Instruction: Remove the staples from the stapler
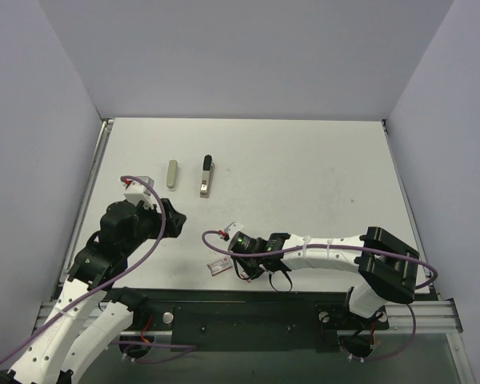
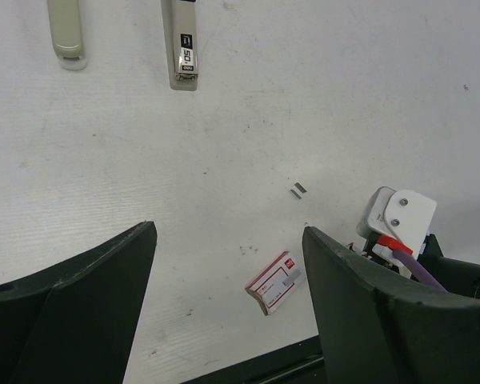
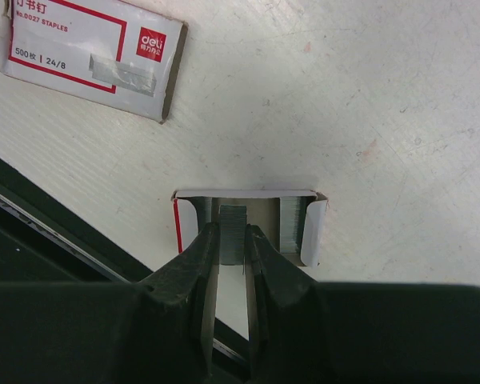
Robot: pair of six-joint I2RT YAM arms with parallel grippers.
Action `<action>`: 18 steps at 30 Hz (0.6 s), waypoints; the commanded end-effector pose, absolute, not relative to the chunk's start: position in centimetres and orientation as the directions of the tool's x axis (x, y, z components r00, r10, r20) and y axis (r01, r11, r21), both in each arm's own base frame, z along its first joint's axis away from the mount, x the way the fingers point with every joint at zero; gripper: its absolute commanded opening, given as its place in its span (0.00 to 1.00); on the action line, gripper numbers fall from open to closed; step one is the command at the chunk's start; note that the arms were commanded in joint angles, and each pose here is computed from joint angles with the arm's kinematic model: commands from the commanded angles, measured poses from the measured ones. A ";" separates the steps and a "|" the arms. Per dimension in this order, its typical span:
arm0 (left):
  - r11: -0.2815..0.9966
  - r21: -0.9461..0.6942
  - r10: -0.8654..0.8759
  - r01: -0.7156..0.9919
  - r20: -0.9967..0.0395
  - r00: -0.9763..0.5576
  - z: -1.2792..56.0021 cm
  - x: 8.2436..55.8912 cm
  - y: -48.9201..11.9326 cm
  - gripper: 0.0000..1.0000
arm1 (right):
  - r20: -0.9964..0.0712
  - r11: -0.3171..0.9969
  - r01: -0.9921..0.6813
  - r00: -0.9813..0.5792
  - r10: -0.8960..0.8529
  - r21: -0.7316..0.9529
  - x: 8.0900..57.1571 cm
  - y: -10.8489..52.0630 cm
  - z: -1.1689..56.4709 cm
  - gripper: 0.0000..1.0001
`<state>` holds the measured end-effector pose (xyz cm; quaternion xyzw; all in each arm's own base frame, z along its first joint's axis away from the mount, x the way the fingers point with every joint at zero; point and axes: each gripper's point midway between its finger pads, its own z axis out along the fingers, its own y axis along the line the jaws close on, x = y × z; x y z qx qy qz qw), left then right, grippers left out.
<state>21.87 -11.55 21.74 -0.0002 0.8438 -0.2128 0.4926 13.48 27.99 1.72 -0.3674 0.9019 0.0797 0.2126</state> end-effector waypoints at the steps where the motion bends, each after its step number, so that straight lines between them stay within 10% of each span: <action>1: 0.903 -0.373 -0.227 0.212 -0.835 -0.502 22.3 22.0 -11.6 0.84 | -0.439 0.721 -0.692 -0.636 -0.635 -0.041 13.4 27.3 2.0 0.09; 18: 0.903 -0.374 -0.227 0.213 -0.834 -0.502 22.3 22.0 -11.6 0.84 | -0.435 0.721 -0.693 -0.639 -0.634 -0.033 13.3 27.8 1.8 0.24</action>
